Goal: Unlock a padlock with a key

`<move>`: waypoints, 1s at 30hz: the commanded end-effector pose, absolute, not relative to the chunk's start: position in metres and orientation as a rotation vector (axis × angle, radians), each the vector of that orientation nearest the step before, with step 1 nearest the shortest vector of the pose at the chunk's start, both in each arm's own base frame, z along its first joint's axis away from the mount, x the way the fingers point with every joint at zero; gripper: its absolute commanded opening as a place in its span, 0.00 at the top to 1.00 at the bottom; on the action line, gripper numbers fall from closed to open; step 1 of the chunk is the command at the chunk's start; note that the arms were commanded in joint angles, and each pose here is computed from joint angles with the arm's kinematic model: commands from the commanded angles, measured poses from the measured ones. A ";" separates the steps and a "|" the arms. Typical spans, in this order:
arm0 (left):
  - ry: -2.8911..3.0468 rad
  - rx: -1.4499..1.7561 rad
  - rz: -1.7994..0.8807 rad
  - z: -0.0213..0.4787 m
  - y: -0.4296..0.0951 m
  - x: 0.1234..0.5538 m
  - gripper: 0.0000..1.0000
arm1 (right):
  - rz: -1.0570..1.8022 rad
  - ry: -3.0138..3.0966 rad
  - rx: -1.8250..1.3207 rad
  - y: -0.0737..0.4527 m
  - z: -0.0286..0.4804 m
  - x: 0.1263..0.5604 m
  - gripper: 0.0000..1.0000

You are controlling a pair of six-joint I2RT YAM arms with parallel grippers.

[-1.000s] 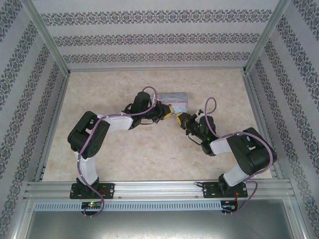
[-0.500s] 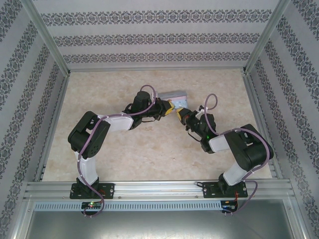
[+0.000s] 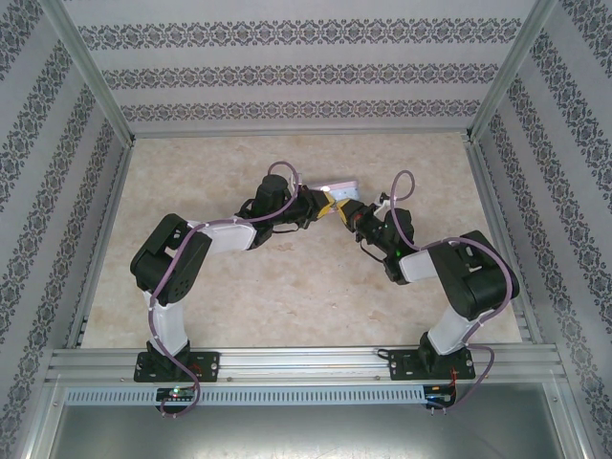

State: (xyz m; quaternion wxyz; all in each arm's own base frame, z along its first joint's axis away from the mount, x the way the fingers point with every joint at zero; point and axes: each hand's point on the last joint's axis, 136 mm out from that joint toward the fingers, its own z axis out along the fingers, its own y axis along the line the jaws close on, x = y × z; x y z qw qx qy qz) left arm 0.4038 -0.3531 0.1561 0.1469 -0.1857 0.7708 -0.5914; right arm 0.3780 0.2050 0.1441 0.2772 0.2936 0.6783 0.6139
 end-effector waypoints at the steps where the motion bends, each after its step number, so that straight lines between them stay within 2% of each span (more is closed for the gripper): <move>1: 2.291 -0.314 -1.825 0.165 -0.390 0.363 1.00 | 1.800 1.714 0.682 0.226 0.184 0.377 1.00; 12: 2.362 -0.295 -1.766 0.141 -0.397 0.354 1.00 | 1.935 1.703 0.650 0.256 0.197 0.383 1.00; 16: 2.384 -0.344 -1.708 0.122 -0.391 0.357 1.00 | 1.913 1.717 0.665 0.250 0.190 0.383 0.98; 21: 2.368 -0.453 -1.606 0.100 -0.375 0.367 1.00 | 1.855 1.737 0.715 0.231 0.175 0.383 0.70; 30: 2.341 -0.531 -1.526 0.086 -0.358 0.384 1.00 | 1.741 1.869 0.807 0.201 0.125 0.358 0.45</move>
